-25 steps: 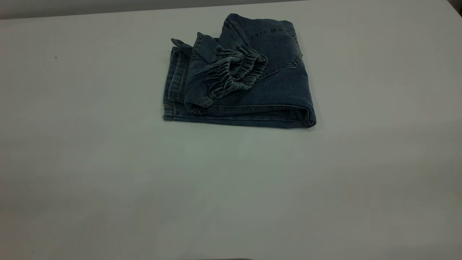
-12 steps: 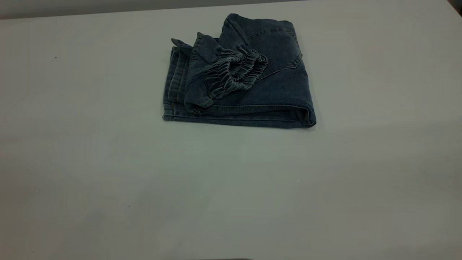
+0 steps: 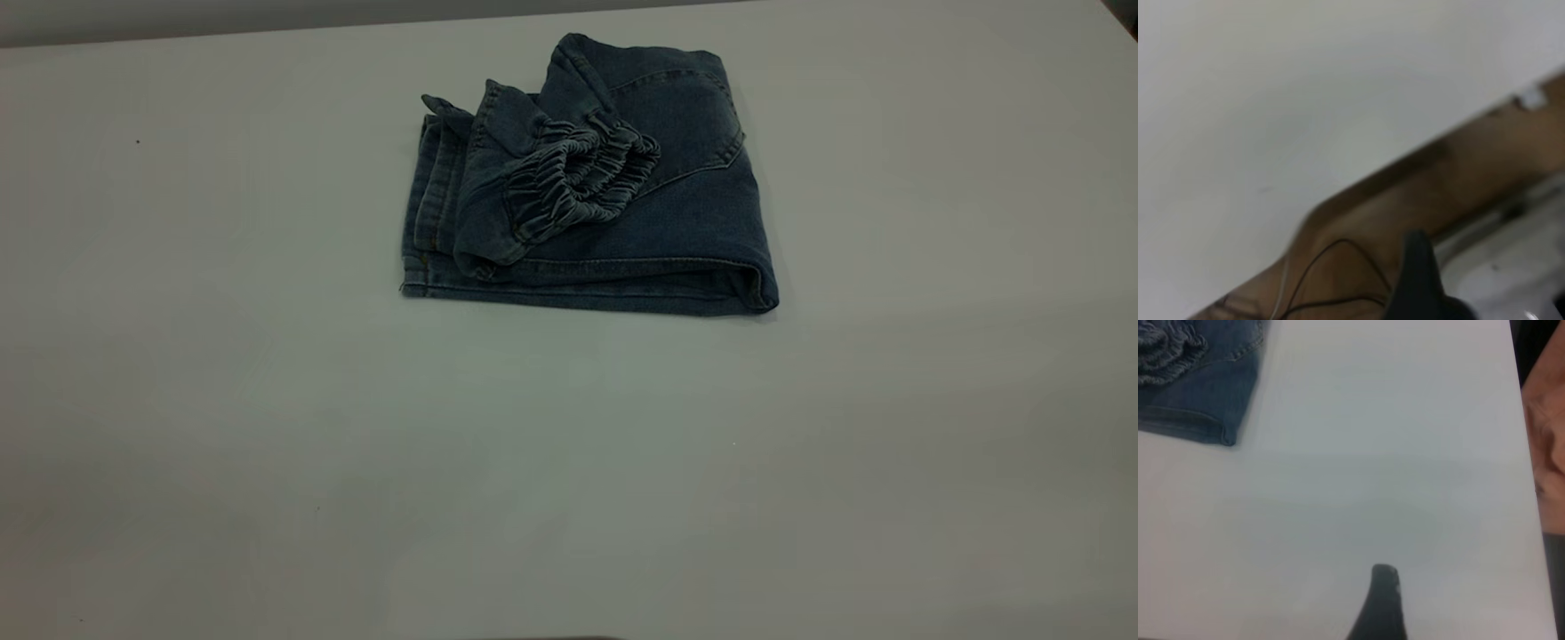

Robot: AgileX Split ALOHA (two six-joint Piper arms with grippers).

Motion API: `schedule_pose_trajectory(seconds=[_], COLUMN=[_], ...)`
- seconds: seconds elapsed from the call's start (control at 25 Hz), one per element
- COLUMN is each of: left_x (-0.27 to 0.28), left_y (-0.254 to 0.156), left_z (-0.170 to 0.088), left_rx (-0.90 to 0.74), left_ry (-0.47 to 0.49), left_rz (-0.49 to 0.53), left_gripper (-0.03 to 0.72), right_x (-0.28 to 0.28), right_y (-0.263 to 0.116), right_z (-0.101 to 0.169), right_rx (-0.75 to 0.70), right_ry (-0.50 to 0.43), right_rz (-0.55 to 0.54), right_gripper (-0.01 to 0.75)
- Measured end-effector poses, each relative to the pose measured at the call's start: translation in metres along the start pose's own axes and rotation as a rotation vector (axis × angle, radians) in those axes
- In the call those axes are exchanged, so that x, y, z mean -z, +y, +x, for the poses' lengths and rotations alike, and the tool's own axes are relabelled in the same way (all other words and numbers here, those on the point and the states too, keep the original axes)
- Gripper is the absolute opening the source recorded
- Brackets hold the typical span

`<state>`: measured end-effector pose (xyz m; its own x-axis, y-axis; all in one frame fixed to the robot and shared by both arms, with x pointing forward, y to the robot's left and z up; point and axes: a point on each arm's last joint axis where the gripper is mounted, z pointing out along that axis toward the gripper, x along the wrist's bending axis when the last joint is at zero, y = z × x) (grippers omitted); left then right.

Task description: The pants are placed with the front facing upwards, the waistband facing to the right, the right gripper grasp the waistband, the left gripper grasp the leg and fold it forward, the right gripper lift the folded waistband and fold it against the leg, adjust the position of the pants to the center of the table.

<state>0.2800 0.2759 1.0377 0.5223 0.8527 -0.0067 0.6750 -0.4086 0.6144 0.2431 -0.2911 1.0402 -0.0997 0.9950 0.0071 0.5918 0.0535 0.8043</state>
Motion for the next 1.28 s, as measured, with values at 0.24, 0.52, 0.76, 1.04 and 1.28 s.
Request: schedule_pose_trajectory(seconds=[0.24,0.52,0.76,1.04,1.28], left_x=[0.000,0.000,0.005,0.027,0.037], left_y=[0.000,0.000,-0.003,-0.022,-0.037], left_z=[-0.009,-0.009,-0.007,-0.004,-0.014], left_rx=[-0.103,-0.108,-0.069,0.219,0.246], left_ry=[-0.098,-0.098,-0.071,0.241,0.324], left_rz=[-0.008,-0.009,-0.053,-0.258,-0.365], left_gripper=[0.482,0.482,0.482,0.482,0.482], right_x=[0.000,0.000,0.000,0.001,0.002], right_y=[0.000,0.000,0.000,-0.001,-0.001], right_z=[0.000,0.000,0.000,0.000,0.000], right_rx=[0.000,0.000,0.000,0.001,0.001], right_ry=[0.000,0.000,0.000,0.000,-0.001], right_rz=[0.000,0.000,-0.001,-0.008,-0.016], right_gripper=[0.566,0.566,0.566,0.566,0.566])
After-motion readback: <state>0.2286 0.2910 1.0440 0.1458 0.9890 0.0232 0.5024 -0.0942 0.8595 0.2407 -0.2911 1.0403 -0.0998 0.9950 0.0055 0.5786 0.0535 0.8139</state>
